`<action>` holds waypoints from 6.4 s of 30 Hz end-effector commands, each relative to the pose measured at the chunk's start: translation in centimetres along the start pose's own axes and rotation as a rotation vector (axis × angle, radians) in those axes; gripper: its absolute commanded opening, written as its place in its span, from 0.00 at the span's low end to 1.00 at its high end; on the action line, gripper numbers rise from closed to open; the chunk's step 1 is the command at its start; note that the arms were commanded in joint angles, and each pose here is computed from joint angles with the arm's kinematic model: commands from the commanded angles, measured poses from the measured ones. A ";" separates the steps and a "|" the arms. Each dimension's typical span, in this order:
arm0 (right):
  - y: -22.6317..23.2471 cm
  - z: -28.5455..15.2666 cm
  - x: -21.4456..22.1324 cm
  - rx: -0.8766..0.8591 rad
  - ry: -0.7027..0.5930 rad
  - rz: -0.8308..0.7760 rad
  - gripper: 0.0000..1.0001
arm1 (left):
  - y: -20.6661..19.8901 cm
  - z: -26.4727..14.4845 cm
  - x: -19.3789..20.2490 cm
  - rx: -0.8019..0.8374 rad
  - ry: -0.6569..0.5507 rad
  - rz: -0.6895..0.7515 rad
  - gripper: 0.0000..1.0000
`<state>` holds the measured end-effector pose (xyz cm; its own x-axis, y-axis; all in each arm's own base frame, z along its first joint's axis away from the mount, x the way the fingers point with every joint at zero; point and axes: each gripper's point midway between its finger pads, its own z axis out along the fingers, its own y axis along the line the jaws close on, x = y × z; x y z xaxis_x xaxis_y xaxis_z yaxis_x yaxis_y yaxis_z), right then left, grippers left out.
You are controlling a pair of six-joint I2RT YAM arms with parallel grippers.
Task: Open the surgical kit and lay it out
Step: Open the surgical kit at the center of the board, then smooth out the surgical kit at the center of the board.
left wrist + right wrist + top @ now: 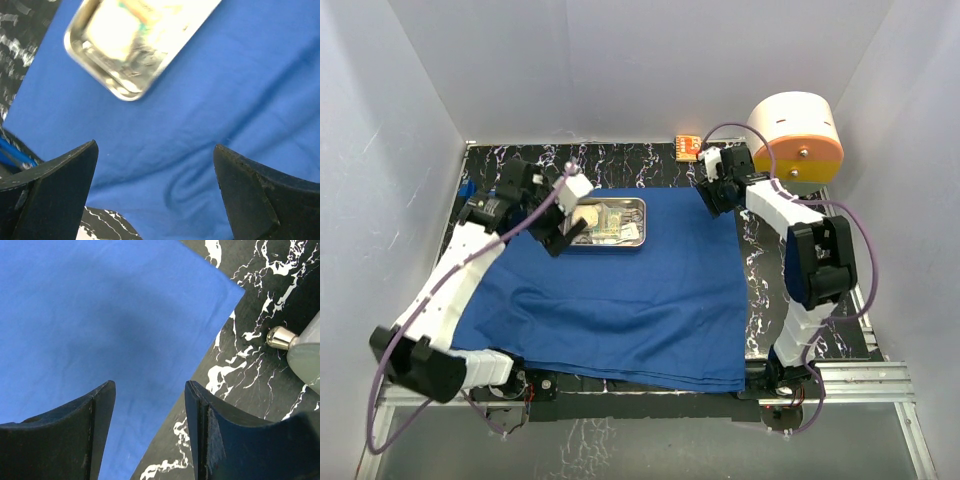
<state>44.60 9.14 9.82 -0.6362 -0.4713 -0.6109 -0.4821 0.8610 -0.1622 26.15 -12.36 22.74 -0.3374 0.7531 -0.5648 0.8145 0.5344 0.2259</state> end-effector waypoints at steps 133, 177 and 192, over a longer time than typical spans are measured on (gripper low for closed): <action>-1.2 -2.7 -8.6 -0.179 -0.179 -0.044 0.58 | 23.7 9.8 6.0 -0.349 -0.096 -0.521 0.99; 10.3 -10.4 26.4 -0.325 0.635 -0.440 0.54 | -4.4 7.0 28.0 0.163 0.597 -0.265 0.96; 10.7 -13.1 25.5 -0.405 0.672 -0.451 0.54 | -5.8 4.5 28.1 0.228 0.649 -0.247 0.96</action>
<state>17.99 5.48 1.73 -0.5099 -0.8567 -0.0771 -0.8595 0.5110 0.0061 18.12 3.48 1.54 -0.6998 0.7067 -0.1044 0.7067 0.7062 0.0426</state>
